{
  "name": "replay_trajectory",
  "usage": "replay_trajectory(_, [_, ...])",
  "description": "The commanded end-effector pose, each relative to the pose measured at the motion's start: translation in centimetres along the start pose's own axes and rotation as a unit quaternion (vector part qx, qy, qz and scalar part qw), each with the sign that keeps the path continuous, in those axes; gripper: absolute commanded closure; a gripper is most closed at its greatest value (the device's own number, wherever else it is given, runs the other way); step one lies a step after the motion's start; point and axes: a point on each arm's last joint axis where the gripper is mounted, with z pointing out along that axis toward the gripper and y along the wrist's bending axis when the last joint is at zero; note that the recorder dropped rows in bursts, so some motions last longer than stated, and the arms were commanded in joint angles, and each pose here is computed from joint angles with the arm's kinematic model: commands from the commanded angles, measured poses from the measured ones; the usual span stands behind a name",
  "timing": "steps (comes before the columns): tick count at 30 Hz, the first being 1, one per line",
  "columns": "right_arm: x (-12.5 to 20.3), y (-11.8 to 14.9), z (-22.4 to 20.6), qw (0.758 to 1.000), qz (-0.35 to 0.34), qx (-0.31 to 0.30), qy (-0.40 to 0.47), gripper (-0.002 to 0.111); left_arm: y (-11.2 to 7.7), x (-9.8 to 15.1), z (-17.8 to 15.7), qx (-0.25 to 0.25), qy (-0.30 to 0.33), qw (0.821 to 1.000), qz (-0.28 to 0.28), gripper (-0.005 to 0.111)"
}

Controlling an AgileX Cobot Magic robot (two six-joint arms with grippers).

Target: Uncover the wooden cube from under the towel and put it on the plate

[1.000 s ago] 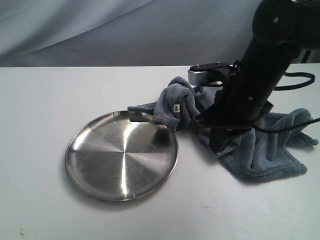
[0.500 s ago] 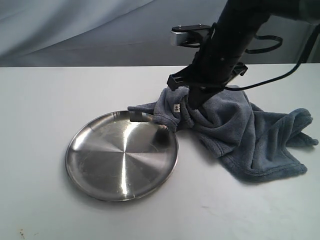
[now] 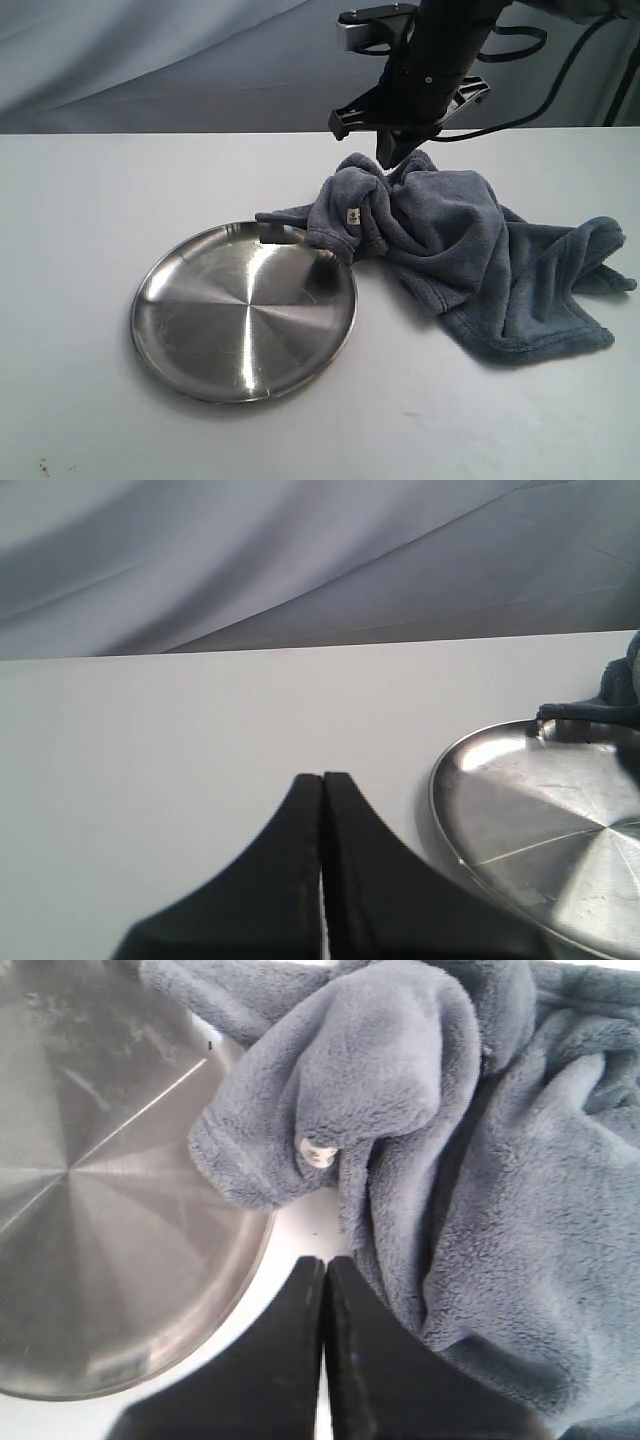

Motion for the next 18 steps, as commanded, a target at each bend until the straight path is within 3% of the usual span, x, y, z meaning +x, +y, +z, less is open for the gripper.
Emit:
replay_trajectory(1, [-0.1,-1.1,-0.4,0.999,0.006,0.040,-0.003,0.108,0.0,0.0,0.0,0.001,-0.006,1.000,-0.002,0.107])
replay_trajectory(8, [0.4,-6.0,-0.9,0.996,0.084,0.016,-0.010,0.108,0.0,0.0,0.0,0.001,-0.006,1.000,-0.002,0.107])
replay_trajectory(12, [1.3,-10.1,-1.4,0.992,0.096,0.086,-0.003,0.108,0.0,0.0,0.0,0.001,-0.006,1.000,-0.002,0.107])
replay_trajectory(18, [2.4,-9.7,-1.1,0.996,0.068,0.047,0.013,0.108,0.0,0.0,0.0,0.001,-0.006,1.000,-0.002,0.107])
